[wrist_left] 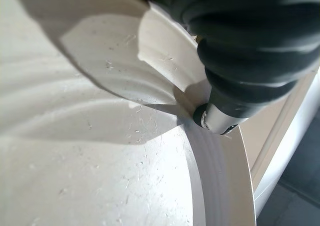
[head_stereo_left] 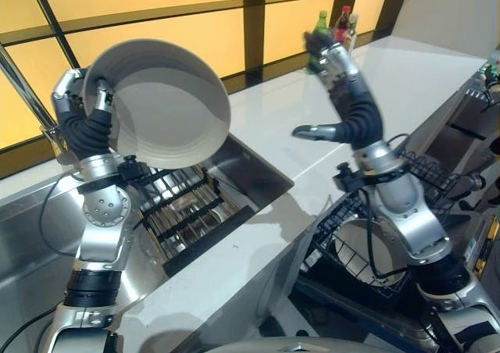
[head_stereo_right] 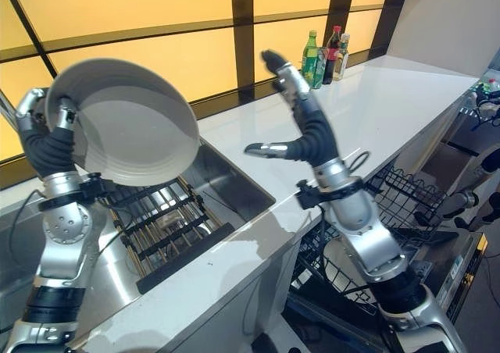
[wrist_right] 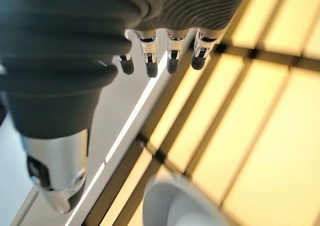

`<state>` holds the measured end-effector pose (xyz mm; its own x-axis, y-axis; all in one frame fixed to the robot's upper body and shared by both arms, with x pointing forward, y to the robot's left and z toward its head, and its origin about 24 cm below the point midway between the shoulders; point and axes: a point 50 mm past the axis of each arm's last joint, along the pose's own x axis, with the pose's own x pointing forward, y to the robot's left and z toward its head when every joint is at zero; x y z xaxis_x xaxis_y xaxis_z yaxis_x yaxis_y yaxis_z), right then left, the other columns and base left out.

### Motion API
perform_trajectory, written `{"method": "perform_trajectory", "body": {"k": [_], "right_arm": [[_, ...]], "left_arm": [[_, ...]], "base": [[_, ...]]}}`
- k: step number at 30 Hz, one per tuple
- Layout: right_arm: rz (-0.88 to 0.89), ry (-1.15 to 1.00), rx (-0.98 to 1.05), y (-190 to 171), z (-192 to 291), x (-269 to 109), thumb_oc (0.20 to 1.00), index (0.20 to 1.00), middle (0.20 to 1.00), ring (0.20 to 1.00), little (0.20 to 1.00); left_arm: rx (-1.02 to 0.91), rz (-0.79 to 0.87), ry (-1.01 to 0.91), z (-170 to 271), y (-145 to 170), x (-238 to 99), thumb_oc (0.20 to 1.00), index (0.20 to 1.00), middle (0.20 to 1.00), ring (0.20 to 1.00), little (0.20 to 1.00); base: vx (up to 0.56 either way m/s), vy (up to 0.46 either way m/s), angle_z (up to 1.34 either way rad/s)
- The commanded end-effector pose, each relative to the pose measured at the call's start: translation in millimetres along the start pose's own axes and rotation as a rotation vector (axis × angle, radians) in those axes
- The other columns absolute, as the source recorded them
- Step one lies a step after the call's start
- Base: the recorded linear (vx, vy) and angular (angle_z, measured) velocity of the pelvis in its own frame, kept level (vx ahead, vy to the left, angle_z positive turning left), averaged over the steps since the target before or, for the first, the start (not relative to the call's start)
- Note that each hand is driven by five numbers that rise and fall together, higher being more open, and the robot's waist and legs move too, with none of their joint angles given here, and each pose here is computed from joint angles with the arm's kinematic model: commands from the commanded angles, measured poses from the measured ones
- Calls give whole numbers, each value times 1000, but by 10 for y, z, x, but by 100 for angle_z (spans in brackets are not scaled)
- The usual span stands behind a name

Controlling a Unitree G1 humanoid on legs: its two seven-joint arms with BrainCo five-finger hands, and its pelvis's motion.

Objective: Pick up plates and place into dishwasher.

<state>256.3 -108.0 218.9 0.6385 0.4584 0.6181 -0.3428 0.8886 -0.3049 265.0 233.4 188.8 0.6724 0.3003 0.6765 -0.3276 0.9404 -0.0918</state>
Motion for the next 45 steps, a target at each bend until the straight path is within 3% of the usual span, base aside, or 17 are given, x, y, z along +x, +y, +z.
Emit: {"method": "perform_trajectory", "body": {"k": [1,6,15,23,31,37,38,39,41,42,45], "right_arm": [[62,-111,99,121,224,244,1000,1000,1000,1000,1000],[87,-71,221,338,172,344,1000,1000,1000,1000,1000],[87,-79,235,494,204,435,1000,1000,1000,1000,1000],[106,-13,274,543,152,422,1000,1000,1000,1000,1000],[337,199,432,740,-94,301,1000,1000,1000,1000,1000],[379,221,484,740,-122,298,1000,1000,1000,1000,1000],[384,226,483,744,-127,301,906,906,906,906,906],[395,235,483,757,-134,303,545,545,545,545,545],[410,241,481,773,-145,302,285,285,285,285,285],[412,242,486,777,-144,304,200,200,200,200,200],[413,241,488,785,-152,306,200,200,200,200,200]], "left_arm": [[-121,-85,-118,243,-286,206,200,200,200,200,200],[-216,-148,-85,240,-527,146,200,200,200,200,200],[-326,-227,-12,227,-797,32,200,200,200,200,200],[-310,-268,-68,316,-873,-30,200,200,200,200,200],[-284,-282,-92,318,-829,-10,200,200,200,200,200],[-281,-291,-81,270,-828,-26,200,200,200,200,200],[-280,-291,-81,267,-828,-27,200,200,200,200,200],[-280,-289,-80,263,-830,-27,200,200,200,200,200],[-280,-285,-79,255,-825,-28,200,200,200,200,200],[-281,-283,-78,251,-825,-28,200,200,200,200,200],[-282,-275,-71,239,-829,-26,200,200,200,200,200]], "base": [[-32,11,10],[-13,7,5],[-15,15,8],[-11,5,4],[-8,-6,9],[2,-10,1],[0,0,0],[0,0,0],[0,0,0],[0,0,0],[0,0,0]]}}
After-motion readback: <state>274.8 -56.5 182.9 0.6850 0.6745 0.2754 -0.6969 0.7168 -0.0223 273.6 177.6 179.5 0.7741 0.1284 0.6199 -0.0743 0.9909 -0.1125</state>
